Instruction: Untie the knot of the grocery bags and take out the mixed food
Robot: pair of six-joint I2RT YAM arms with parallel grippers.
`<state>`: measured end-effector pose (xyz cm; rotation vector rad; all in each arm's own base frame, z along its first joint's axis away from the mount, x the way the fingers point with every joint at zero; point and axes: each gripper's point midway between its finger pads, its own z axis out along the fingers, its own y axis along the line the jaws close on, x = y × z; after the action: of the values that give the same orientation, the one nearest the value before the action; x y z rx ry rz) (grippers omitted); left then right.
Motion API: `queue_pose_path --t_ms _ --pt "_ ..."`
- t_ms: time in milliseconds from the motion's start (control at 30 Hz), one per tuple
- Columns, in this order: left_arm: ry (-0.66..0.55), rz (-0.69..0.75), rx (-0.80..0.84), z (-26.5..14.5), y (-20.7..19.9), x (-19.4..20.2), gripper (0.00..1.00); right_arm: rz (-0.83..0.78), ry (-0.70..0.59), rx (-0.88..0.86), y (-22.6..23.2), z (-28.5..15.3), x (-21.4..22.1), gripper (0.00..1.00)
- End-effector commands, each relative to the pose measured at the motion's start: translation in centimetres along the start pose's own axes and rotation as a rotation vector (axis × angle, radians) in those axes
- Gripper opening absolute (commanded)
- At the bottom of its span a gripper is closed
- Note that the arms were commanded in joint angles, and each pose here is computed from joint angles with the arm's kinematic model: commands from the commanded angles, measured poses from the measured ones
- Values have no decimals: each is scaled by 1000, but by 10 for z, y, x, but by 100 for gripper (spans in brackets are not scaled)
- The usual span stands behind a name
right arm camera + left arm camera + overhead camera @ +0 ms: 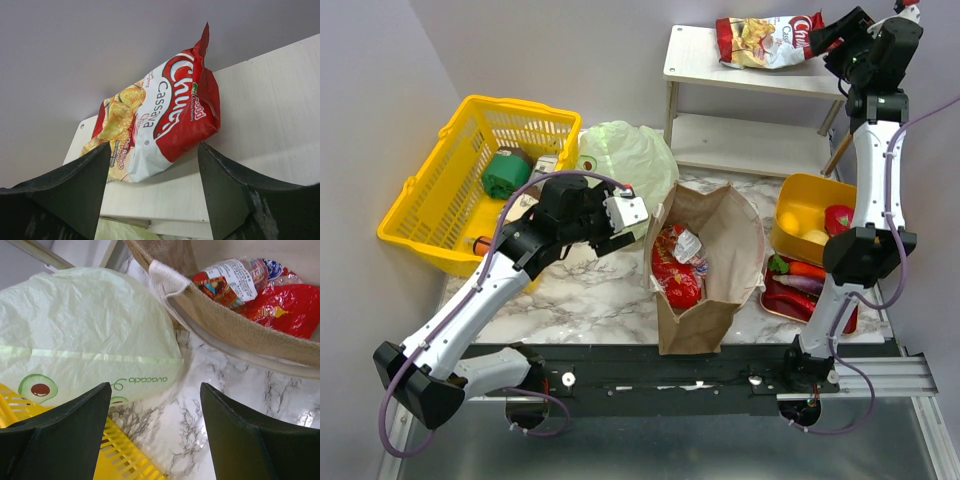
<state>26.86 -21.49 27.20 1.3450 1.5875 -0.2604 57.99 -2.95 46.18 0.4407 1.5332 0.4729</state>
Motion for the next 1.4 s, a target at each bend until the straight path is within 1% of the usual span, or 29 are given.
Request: queue_pose_path --t_ms 0,133,167,267,333,400,433,467,533,567,600,633,667,733,767,800,833,867,900,933,1033,1233,1367 --pt "74 2 8 -2 2 11 83 44 20 41 -25 30 20 77" --pt "100 3 9 1 5 13 83 60 41 45 -38 47 37 75" --pt "108 1 13 2 5 15 83 60 42 45 -39 49 39 73" --pt "116 -5 12 7 6 16 83 62 30 71 -48 56 42 63" --pt "117 -10 13 9 6 16 83 55 6 85 -52 59 36 62" --pt "114 -14 14 11 6 16 83 39 -18 72 -51 60 29 50" --pt "114 -14 16 11 5 17 83 28 -25 62 -52 60 25 41" --pt "114 -14 16 12 5 17 83 18 -30 42 -50 60 22 27" --pt "109 -12 18 12 5 16 83 14 -29 61 -59 56 19 17" --pt "104 -13 20 13 5 15 83 14 -37 56 -55 49 11 9" --pt "93 -13 27 14 4 13 83 14 -36 59 -58 45 8 6" --pt "89 -17 30 14 3 13 83 18 -28 82 -72 41 6 2" --pt "75 -16 29 16 4 10 83 21 -28 77 -70 32 -1 0" --pt "56 -27 35 17 2 8 83 32 -34 100 -86 18 -13 0" --pt "38 -25 31 18 3 4 83 46 1 122 -99 15 -3 0" --pt "29 -25 33 18 2 3 83 47 -13 122 -96 2 -15 0" --pt "23 -26 39 20 0 4 83 58 -12 150 -111 -6 -19 0" --pt "1 -29 27 19 2 -1 83 74 22 177 -123 -12 -7 1" --pt "-9 -31 24 19 2 -3 83 78 14 186 -123 -22 -13 1" --pt "-16 -35 24 20 1 -4 83 82 10 203 -133 -28 -17 0" --pt "-39 -42 43 19 -6 -7 83 68 41 198 -140 -32 -10 1" --pt "-56 -53 68 17 -17 -7 83 88 108 99 -117 -32 12 2" --pt "-59 -60 70 16 -19 -8 83 64 101 78 -112 -20 11 2"
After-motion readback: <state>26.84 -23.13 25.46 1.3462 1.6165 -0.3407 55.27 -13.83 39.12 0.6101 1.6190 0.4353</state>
